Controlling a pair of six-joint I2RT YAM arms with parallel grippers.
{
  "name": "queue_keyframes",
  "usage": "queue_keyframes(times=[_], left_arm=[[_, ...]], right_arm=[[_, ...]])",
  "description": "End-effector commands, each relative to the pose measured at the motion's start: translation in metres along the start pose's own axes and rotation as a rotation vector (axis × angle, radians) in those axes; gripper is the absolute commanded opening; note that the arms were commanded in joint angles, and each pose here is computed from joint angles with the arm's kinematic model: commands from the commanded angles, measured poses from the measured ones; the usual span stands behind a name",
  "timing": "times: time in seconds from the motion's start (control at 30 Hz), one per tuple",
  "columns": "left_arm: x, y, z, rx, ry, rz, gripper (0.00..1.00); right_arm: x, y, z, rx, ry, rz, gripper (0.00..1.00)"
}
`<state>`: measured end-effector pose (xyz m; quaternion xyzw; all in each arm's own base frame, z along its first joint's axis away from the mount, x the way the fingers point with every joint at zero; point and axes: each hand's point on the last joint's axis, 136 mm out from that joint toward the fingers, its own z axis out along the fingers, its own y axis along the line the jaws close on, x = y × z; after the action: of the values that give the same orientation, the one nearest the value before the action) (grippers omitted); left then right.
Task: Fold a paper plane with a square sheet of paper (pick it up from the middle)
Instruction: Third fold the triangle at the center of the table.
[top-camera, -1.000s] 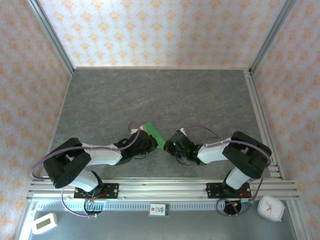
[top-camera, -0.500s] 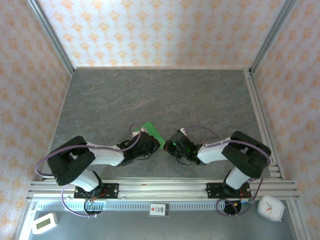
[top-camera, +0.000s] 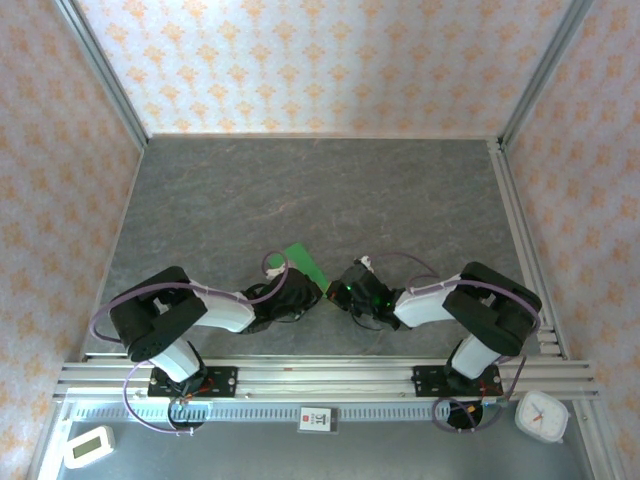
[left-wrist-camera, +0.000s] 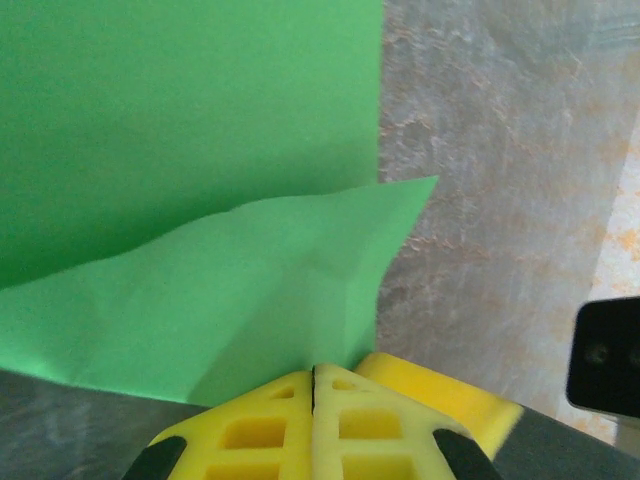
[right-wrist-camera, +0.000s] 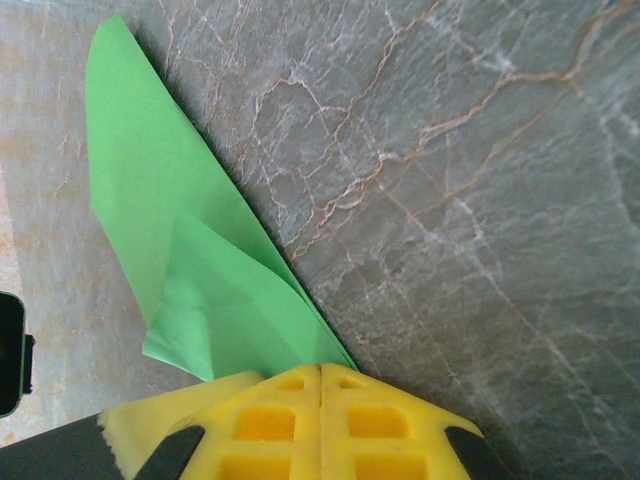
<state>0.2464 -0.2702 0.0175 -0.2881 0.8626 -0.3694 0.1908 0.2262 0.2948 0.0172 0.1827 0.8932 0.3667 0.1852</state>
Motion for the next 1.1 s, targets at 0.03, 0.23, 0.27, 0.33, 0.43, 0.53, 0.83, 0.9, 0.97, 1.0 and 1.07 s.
queue_keyframes(times=[0.03,0.23,0.27,0.33,0.43,0.53,0.83,0.9,0.97,1.0,1.07], left_arm=[[-0.011,0.035,-0.003,-0.135,-0.074,-0.027,0.0],[-0.024,0.057,-0.007,-0.208,-0.096,-0.04,0.0],[-0.026,0.059,-0.007,-0.215,-0.099,-0.041,0.0],[-0.031,0.065,-0.009,-0.229,-0.105,-0.043,0.0],[-0.037,0.07,-0.011,-0.241,-0.111,-0.047,0.0],[-0.043,0.074,-0.016,-0.25,-0.125,-0.046,0.0],[-0.065,0.102,-0.032,-0.312,-0.182,-0.061,0.0],[-0.068,0.109,-0.035,-0.325,-0.19,-0.062,0.0],[-0.073,0.117,-0.039,-0.343,-0.202,-0.065,0.0],[-0.074,0.121,-0.04,-0.351,-0.207,-0.066,0.0],[-0.078,0.128,-0.044,-0.367,-0.217,-0.067,0.0]], right_arm=[[0.019,-0.062,0.007,0.225,0.067,-0.01,0.0],[0.022,-0.072,0.008,0.27,0.083,-0.037,0.0],[0.022,-0.074,0.008,0.277,0.086,-0.04,0.0],[0.023,-0.078,0.008,0.29,0.088,-0.04,0.0],[0.024,-0.081,0.009,0.305,0.094,-0.041,0.0],[0.025,-0.084,0.011,0.317,0.1,-0.043,0.0],[0.027,-0.093,0.01,0.341,0.101,-0.039,0.0],[0.027,-0.095,0.01,0.344,0.101,-0.034,0.0],[0.027,-0.096,0.01,0.345,0.1,-0.032,0.0],[0.027,-0.096,0.009,0.346,0.098,-0.03,0.0],[0.027,-0.098,0.009,0.349,0.098,-0.028,0.0]])
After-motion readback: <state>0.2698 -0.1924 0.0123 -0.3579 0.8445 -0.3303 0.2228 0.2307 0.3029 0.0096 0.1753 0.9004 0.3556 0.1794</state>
